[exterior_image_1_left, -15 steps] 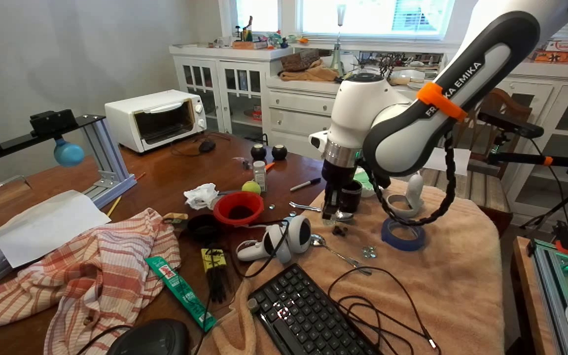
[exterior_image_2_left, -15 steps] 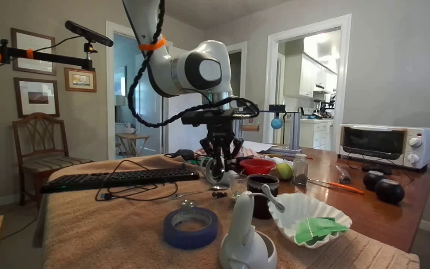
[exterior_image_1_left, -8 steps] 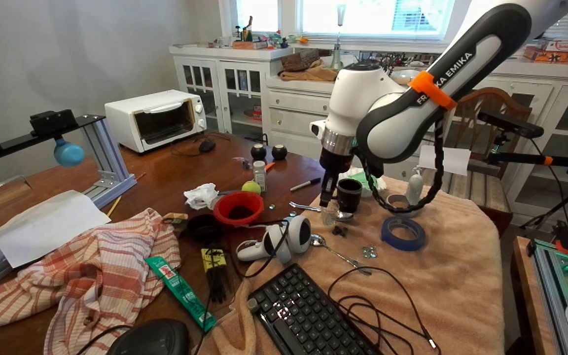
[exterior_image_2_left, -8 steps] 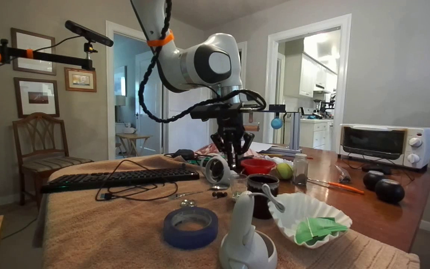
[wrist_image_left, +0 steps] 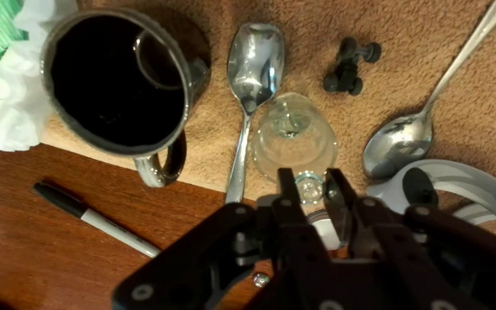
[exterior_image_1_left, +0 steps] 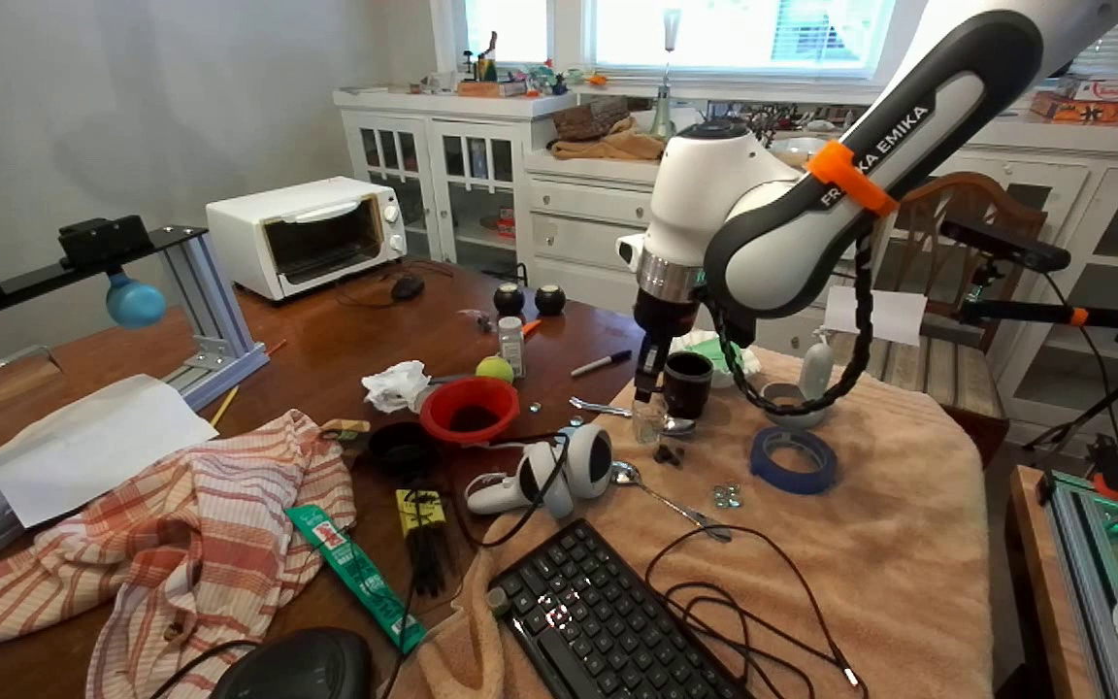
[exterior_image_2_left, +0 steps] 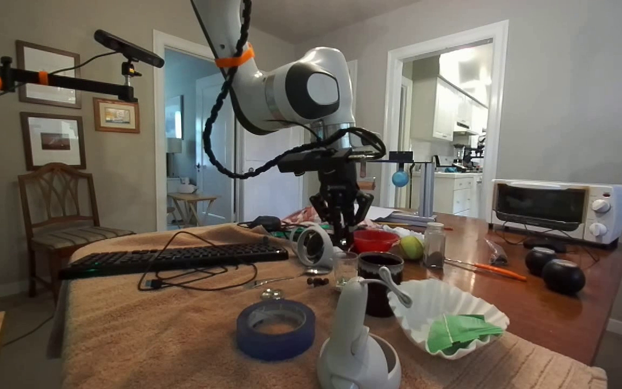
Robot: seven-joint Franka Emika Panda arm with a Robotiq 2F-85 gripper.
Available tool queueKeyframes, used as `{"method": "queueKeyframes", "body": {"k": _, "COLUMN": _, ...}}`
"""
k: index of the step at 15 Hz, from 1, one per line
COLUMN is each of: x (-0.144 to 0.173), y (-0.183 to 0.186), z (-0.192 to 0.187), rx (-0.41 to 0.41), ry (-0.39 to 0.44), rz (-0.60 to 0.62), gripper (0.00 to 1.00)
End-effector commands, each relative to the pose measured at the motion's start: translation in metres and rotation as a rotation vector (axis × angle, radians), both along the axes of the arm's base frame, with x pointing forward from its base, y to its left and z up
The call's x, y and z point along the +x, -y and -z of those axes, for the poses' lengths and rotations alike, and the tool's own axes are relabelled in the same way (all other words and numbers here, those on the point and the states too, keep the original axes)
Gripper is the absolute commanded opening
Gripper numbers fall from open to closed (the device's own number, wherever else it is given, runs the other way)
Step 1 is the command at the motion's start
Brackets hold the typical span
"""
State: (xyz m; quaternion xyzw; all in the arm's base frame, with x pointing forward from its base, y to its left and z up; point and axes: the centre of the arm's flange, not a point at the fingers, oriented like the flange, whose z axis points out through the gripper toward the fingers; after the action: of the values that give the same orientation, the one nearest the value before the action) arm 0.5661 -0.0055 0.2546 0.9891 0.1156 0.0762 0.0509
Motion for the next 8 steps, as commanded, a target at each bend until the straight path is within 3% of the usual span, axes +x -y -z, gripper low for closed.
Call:
{"method": "queueKeyframes", "body": {"k": 1, "x": 0.000, "y": -0.005, "z": 0.003, "rx": -0.041, "ry": 0.005, "rz": 0.018, "gripper": 0.53}}
{"method": "queueKeyframes", "body": {"k": 5, "x": -0.017, "y": -0.011, "z": 0.003, "rx": -0.052, "ry": -0.041, "rz": -0.051, "gripper": 0.83}}
{"method": "queueKeyframes", "body": {"k": 7, "x": -0.031, "y": -0.016, "z": 0.006, "rx": -0.056, "ry": -0.107, "rz": -0.086, "gripper": 0.99}}
{"method": "queueKeyframes", "body": {"k": 8, "x": -0.038, "y": -0.019, "z": 0.007, "rx": -0.054, "ry": -0.141, "rz": -0.101, "gripper": 1.00}}
